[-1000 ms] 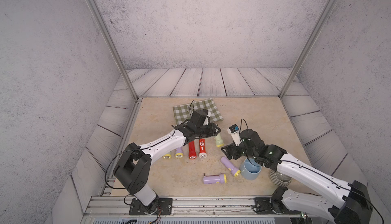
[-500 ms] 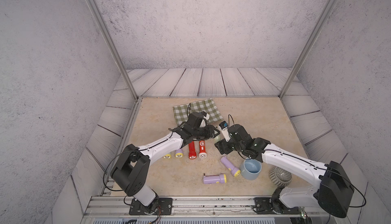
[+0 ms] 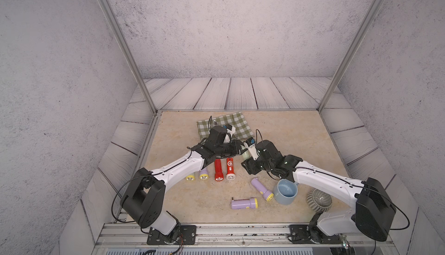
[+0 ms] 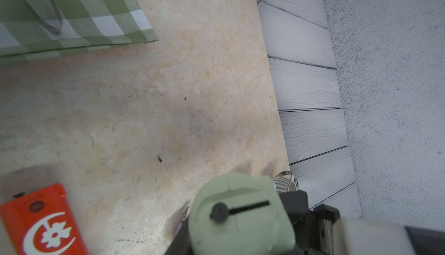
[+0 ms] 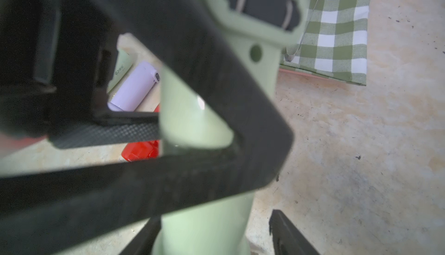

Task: Close the plug at the bottom of the flashlight
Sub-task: Place the flashlight at the center of the board.

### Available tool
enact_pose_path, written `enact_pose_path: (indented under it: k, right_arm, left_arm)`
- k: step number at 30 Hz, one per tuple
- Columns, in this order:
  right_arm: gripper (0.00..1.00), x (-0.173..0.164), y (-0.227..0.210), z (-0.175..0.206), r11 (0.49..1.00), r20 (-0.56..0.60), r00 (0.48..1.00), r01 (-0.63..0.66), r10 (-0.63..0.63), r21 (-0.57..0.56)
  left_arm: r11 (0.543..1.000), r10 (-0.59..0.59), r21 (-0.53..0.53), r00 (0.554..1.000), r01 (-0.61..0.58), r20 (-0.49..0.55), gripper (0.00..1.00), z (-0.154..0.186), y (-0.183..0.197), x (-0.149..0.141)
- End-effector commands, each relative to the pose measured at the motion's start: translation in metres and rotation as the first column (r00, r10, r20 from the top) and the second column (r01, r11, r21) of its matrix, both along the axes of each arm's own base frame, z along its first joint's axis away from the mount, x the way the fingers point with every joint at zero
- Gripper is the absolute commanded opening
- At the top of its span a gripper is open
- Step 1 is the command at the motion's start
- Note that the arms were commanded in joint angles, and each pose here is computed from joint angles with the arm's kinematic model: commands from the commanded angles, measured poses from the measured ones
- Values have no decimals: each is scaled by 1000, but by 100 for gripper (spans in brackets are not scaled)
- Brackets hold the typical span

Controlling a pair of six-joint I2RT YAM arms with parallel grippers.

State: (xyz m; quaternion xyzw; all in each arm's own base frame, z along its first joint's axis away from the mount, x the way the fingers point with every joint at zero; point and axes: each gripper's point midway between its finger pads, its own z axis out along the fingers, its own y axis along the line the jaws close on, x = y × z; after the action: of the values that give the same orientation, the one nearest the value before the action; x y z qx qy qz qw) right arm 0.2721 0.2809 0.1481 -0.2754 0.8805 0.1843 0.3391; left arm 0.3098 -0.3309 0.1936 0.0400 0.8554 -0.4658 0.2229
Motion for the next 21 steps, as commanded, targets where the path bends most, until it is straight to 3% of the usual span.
enact_pose_path:
  k: [1,6,8,11,17,18,19,21]
  right_arm:
    - [61,1,-1,5,1000,12,1000,-1,1,9]
    - [44,-2,2,-1,1000,-17,1000,-13,13,11]
    - [36,-5,2,-5,1000,-35,999,-16,16,9]
    - [23,-9,4,-7,999,-64,998,-26,27,19]
    - [2,-17,1,-8,999,-98,995,-14,17,34]
    - [0,-18,0,-8,999,-104,994,-13,17,34]
    - [0,-19,-1,-8,999,-112,994,-7,11,34]
    - [0,-22,-3,-10,1000,-129,992,-2,6,30]
  left_arm:
    - [1000,-12,-19,1000,12,17,0,5,2,-3]
    - [1000,-3,-13,1000,3,15,1,2,3,-2]
    - [1000,1,-11,1000,-1,19,16,2,4,-2]
    - [1000,3,-6,1000,-3,27,47,2,6,-3]
    - [997,73,34,996,-75,59,64,1,22,1]
    - [995,93,39,994,-96,65,88,2,26,3]
    - [993,110,42,991,-113,71,99,3,30,4]
    - [986,152,54,985,-157,84,98,5,41,6]
